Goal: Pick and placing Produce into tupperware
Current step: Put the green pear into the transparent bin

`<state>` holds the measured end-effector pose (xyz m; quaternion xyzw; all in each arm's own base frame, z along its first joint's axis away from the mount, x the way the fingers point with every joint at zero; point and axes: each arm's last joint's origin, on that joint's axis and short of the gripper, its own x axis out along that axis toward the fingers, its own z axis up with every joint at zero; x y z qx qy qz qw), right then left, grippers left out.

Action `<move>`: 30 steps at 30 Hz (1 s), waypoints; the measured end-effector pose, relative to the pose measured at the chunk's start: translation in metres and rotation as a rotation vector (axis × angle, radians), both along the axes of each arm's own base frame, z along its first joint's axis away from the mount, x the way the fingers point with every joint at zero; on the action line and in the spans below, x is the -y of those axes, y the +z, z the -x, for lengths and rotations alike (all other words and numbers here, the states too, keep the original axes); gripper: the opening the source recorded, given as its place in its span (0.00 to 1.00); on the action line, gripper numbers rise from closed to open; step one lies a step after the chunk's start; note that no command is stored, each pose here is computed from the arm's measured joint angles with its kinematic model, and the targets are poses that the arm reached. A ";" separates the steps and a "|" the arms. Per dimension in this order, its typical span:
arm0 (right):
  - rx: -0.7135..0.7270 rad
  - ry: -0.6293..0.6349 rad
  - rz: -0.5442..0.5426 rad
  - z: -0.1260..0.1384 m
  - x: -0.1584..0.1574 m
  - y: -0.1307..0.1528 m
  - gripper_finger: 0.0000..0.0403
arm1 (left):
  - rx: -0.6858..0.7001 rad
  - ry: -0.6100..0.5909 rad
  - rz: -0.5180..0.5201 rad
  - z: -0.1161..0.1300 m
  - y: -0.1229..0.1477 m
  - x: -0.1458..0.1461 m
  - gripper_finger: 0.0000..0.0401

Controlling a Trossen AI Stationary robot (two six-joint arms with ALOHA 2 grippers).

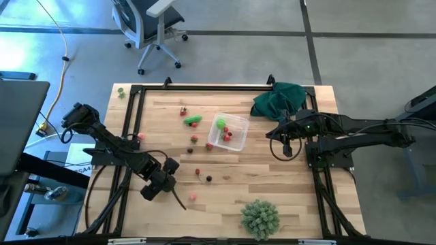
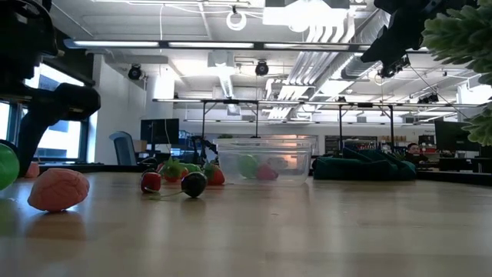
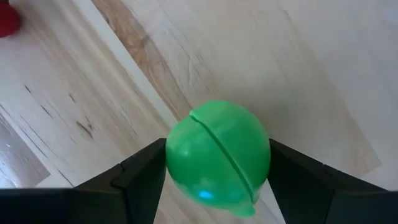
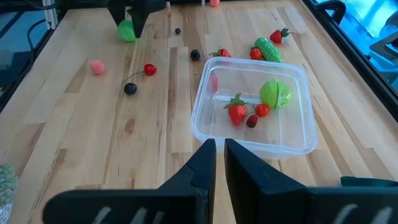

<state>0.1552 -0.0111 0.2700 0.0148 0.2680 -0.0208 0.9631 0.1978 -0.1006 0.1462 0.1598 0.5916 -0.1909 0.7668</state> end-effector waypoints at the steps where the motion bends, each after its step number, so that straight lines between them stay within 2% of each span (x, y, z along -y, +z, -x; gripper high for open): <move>1: 0.001 0.000 0.000 0.000 0.000 0.000 0.06 | 0.000 0.011 0.003 0.000 0.000 0.000 0.62; 8: 0.000 -0.001 0.000 0.000 0.000 0.000 0.06 | 0.000 0.017 0.004 0.000 0.000 0.000 0.62; 13: 0.000 0.000 0.000 0.000 0.000 0.000 0.06 | -0.004 0.024 -0.036 -0.001 -0.003 -0.001 0.63; 19: -0.005 0.000 0.000 0.000 0.000 0.000 0.06 | -0.019 0.036 -0.041 -0.002 -0.007 0.000 0.71; 24: -0.004 0.000 0.000 0.000 0.000 0.000 0.06 | -0.014 0.097 -0.023 -0.002 -0.006 0.000 0.78; 30: -0.008 0.000 -0.001 0.000 0.000 -0.001 0.06 | -0.002 0.120 -0.004 -0.004 -0.006 0.001 0.82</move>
